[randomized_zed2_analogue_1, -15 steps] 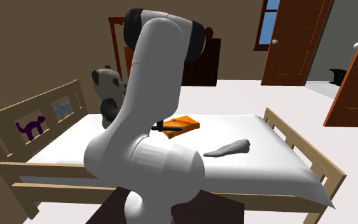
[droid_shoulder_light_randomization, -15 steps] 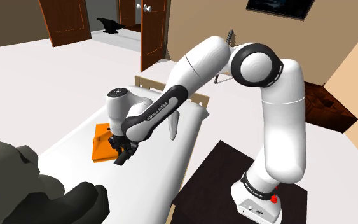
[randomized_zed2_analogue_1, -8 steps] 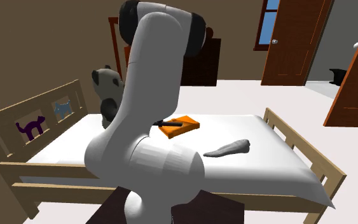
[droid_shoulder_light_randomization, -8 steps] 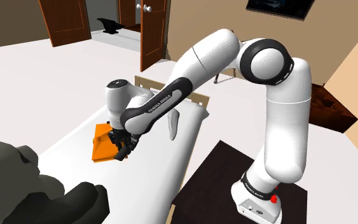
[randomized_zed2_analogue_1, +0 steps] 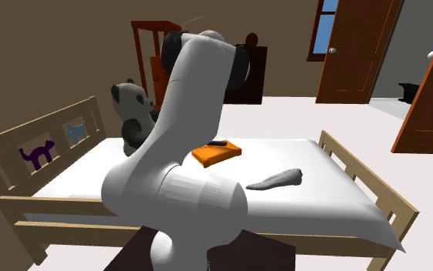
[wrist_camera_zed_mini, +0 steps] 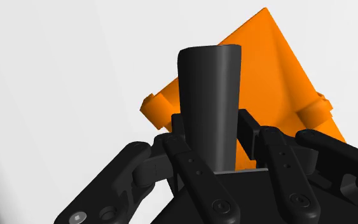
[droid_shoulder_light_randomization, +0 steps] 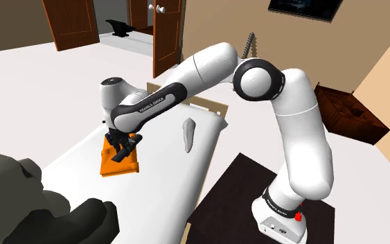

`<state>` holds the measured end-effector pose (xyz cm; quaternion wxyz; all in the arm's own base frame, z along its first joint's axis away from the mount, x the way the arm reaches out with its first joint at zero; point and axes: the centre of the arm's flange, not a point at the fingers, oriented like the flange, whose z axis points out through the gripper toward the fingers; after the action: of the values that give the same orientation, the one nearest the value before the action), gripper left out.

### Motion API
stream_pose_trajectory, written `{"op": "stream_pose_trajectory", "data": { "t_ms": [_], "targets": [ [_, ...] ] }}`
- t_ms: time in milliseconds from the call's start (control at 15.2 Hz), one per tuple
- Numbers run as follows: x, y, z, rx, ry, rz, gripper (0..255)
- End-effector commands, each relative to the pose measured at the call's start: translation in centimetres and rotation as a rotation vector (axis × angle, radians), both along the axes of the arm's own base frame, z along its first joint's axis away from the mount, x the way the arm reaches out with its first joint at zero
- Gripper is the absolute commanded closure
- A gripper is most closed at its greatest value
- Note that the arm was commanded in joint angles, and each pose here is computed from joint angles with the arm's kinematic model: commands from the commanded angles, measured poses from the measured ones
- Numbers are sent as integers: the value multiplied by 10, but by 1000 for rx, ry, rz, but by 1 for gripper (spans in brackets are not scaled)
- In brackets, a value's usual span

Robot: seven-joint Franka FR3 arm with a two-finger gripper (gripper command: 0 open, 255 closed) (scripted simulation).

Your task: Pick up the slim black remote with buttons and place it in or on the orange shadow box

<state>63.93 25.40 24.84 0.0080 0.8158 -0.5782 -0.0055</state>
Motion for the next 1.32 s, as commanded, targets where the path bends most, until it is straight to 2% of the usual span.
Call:
{"op": "stream_pose_trajectory", "data": {
  "t_ms": [0,264,990,1254],
  "targets": [
    [27,-2,-1,-1,0,0,255],
    [86,-4,-5,-1,0,0,255],
    [86,-4,-63,-1,0,0,255],
    [86,-4,-63,-1,0,0,255]
  ]
}}
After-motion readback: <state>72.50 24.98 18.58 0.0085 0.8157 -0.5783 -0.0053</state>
